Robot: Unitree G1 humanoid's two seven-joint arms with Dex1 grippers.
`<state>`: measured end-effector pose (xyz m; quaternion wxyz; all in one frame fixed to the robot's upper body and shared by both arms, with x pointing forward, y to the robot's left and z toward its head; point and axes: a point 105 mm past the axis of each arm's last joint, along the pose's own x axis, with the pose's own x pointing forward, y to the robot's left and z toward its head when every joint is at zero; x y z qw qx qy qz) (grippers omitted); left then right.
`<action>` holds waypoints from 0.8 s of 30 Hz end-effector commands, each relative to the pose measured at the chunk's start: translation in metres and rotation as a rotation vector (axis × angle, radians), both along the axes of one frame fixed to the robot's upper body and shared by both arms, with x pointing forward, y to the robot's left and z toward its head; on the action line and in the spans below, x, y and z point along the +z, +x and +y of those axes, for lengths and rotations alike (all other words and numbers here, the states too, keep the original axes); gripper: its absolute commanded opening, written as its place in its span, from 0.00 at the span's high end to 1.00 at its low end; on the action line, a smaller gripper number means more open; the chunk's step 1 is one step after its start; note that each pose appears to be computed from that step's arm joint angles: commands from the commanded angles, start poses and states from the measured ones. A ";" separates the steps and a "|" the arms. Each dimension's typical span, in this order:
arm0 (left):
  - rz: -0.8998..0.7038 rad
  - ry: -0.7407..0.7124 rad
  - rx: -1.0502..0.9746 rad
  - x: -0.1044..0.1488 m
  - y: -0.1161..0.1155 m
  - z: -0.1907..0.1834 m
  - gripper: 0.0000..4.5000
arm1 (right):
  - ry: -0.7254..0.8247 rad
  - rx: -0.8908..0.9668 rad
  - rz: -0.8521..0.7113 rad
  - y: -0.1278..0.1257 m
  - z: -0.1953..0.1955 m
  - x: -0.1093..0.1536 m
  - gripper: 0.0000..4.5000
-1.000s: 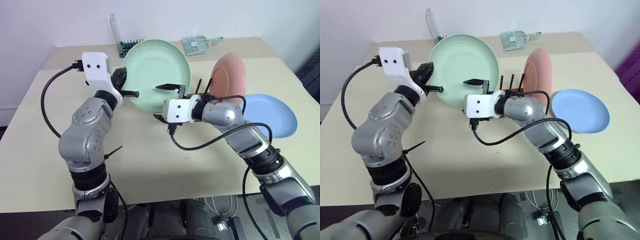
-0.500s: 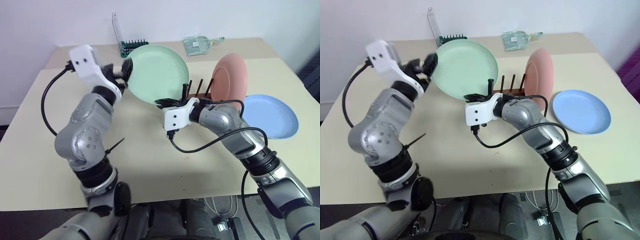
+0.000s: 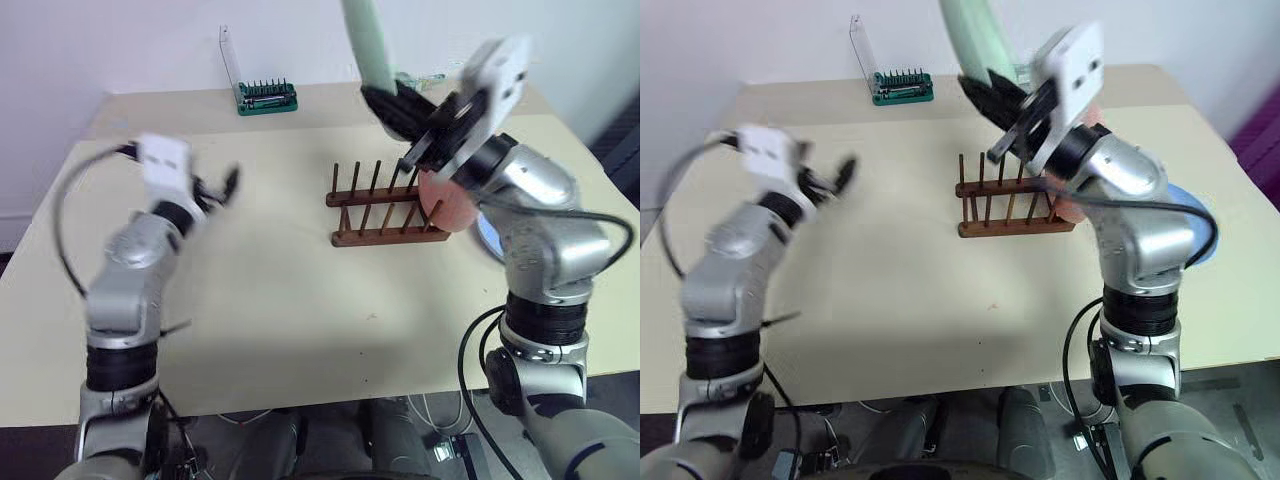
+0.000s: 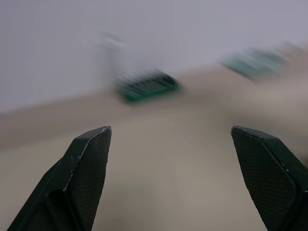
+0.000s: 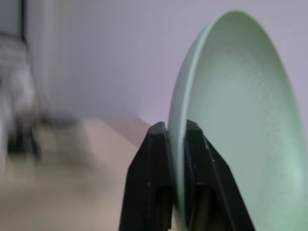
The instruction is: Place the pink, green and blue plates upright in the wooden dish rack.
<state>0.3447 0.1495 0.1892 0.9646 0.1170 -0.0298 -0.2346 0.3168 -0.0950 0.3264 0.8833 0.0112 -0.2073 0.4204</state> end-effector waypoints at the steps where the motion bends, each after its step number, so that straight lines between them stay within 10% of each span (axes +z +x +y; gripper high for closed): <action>1: 0.070 0.042 -0.392 -0.012 -0.044 -0.050 0.09 | 0.090 0.039 0.141 -0.006 -0.013 -0.002 1.00; 21: 0.161 0.046 -0.519 -0.021 -0.066 -0.062 0.09 | 0.255 -0.041 0.509 0.039 -0.037 -0.031 1.00; 24: 0.164 0.046 -0.512 -0.022 -0.067 -0.062 0.09 | 0.210 -0.052 0.470 0.038 -0.035 -0.029 0.76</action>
